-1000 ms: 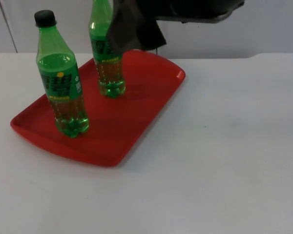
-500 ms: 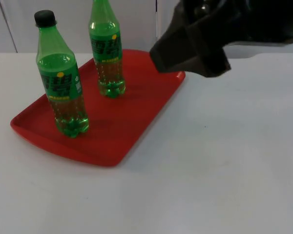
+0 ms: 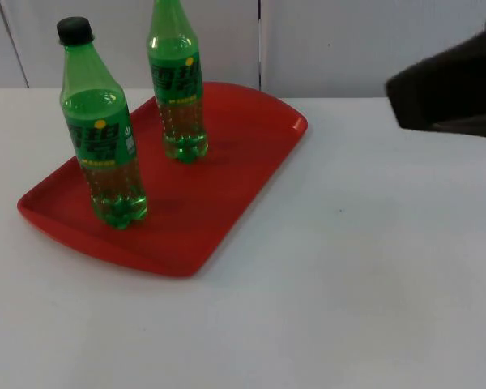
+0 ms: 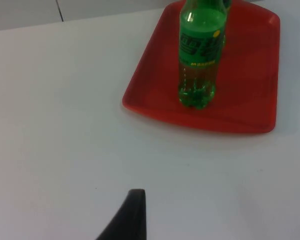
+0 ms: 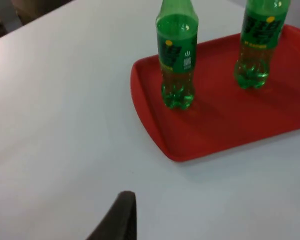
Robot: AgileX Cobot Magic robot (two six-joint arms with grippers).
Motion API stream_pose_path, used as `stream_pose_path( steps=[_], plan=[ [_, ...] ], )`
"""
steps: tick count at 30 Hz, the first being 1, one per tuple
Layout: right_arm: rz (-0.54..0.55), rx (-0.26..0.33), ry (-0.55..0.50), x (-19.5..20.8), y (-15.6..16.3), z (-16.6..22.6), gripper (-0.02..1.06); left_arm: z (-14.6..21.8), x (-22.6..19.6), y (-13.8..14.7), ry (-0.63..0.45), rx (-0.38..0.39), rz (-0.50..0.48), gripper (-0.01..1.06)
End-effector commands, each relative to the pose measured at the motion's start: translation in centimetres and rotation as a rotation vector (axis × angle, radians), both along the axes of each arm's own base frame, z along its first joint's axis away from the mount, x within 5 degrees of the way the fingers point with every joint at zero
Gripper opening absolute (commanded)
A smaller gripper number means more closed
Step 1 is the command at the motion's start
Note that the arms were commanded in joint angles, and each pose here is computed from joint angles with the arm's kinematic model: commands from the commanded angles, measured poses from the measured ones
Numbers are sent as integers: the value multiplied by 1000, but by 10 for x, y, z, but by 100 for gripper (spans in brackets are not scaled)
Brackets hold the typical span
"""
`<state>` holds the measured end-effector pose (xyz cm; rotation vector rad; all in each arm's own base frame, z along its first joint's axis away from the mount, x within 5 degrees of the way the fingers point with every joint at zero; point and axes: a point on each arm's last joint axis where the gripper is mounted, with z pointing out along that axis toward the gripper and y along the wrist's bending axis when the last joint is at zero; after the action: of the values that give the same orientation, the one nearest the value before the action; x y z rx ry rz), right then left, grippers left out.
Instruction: Place the bottle upright on the tray.
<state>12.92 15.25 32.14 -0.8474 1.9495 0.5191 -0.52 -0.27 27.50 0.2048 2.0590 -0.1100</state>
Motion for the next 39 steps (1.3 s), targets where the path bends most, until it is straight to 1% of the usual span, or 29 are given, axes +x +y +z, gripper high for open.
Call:
stream_pose_path(
  steps=[1,5,6,10,11,16,17,22,28,31,39],
  plan=[
    [8,32,-25,-11,-11,2,105,-1,0,0,-2,-3,0,98],
    [4,67,-54,-32,-38,2,105,-1,0,0,-2,-3,0,98],
    [4,67,-54,-32,-38,2,105,-1,0,0,-2,-3,0,98],
    [3,62,-76,-53,-65,1,105,-1,0,0,-2,-3,0,98],
    [3,62,-76,-53,-65,1,105,-1,0,0,-2,-3,0,98],
    [-1,69,-108,-79,-100,4,105,-1,0,0,-2,-3,0,98],
    [-1,69,-108,-79,-100,4,105,-1,0,0,-2,-3,0,98],
    [-9,106,-138,-102,-129,3,105,-1,0,0,-2,-3,0,98],
    [-13,109,-140,-117,-147,-3,105,-1,0,0,-2,-3,0,98],
    [8,121,-134,-127,-157,-8,105,-1,0,0,-2,-3,0,98],
    [4,87,-122,-136,-169,-17,105,-1,0,0,-2,-3,0,98]
  ],
)
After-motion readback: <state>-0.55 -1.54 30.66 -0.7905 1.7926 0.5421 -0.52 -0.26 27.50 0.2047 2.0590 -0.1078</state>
